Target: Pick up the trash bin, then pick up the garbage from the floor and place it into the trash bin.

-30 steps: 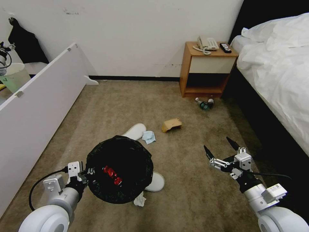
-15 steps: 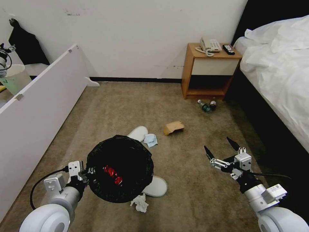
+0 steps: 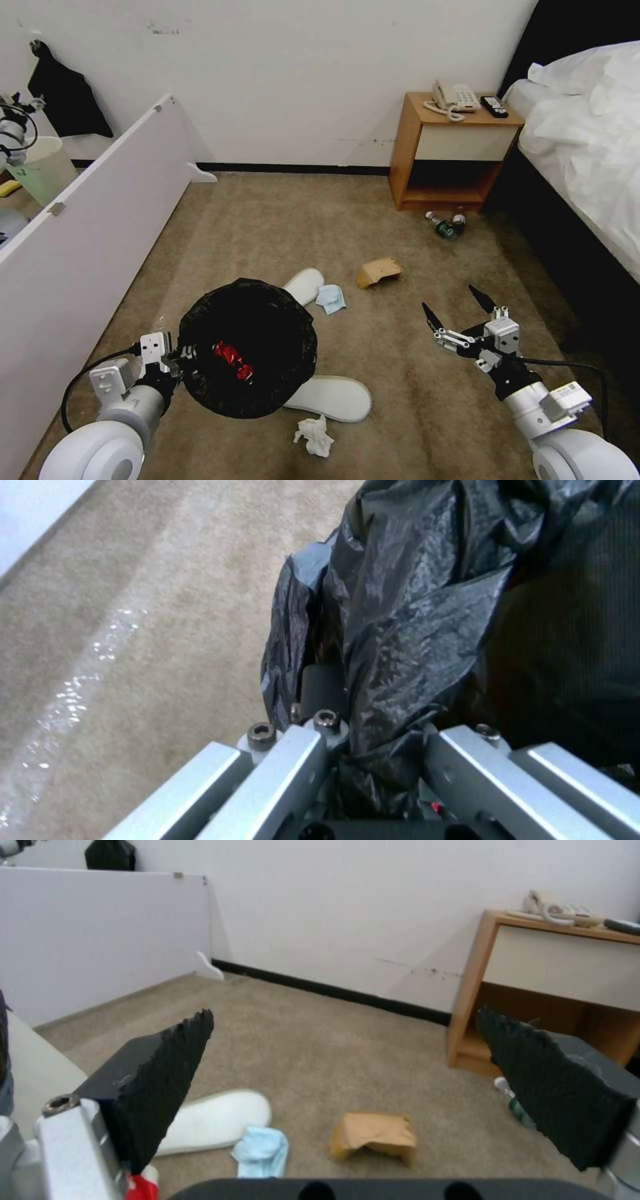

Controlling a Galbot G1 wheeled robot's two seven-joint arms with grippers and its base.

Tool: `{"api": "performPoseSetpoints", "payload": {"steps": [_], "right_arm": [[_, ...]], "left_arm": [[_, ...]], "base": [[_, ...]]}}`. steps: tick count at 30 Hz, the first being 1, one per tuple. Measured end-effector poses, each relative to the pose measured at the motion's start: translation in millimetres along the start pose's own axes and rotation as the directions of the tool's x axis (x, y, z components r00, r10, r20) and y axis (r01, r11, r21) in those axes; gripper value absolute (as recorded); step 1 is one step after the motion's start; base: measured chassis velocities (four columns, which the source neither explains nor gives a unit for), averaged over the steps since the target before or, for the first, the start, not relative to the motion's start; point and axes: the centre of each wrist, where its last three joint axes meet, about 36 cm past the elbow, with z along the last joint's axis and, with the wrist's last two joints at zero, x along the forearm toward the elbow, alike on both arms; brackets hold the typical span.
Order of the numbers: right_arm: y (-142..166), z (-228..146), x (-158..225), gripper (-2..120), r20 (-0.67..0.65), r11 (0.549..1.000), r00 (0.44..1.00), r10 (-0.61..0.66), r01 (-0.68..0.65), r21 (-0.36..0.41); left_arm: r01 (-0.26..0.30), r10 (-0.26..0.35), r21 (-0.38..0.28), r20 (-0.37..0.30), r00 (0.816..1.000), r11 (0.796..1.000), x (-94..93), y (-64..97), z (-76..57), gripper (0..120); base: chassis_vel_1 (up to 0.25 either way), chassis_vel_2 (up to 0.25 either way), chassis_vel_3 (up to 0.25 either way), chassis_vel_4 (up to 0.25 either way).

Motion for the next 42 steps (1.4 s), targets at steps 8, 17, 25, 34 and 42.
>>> {"api": "performPoseSetpoints", "payload": {"steps": [8, 17, 25, 34, 42], "right_arm": [[2, 4, 0, 100, 0.016, 1.0, 1.0, 0.002, -0.002, -0.006], [1, 9, 0, 100, 0.018, 1.0, 1.0, -0.001, 0.001, -0.007], [2, 19, -7, 100, -0.072, 1.0, 0.997, -0.027, 0.026, -0.012], [9, 26, -7, 100, -0.246, 0.999, 0.969, -0.01, 0.0, -0.044], [28, 29, -23, 100, -0.391, 0.992, 0.92, -0.029, -0.022, -0.127]], "left_arm": [[0.001, -0.001, -0.001, -0.002, 1.0, 1.0, 0.2, 0.3, 0.3, 1], [0.0, 0.0, -0.002, -0.003, 1.0, 1.0, 0.0, 0.3, 0.6, 1], [0.0, 0.0, -0.011, -0.01, 1.0, 1.0, 3.9, -3.5, 3.9, 1], [-0.005, 0.005, -0.023, -0.011, 1.0, 1.0, 10.1, -8.1, 6.2, 1], [0.011, -0.011, -0.03, -0.006, 1.0, 0.999, 10.7, -8.8, 9.4, 1]], "base": [[0.1, 0.206, -0.091, -0.209], [0.024, 0.032, -0.012, -0.051], [0.0, 0.0, 0.0, 0.0], [0.0, 0.0, 0.0, 0.0], [0.0, 0.0, 0.0, 0.0]]}}
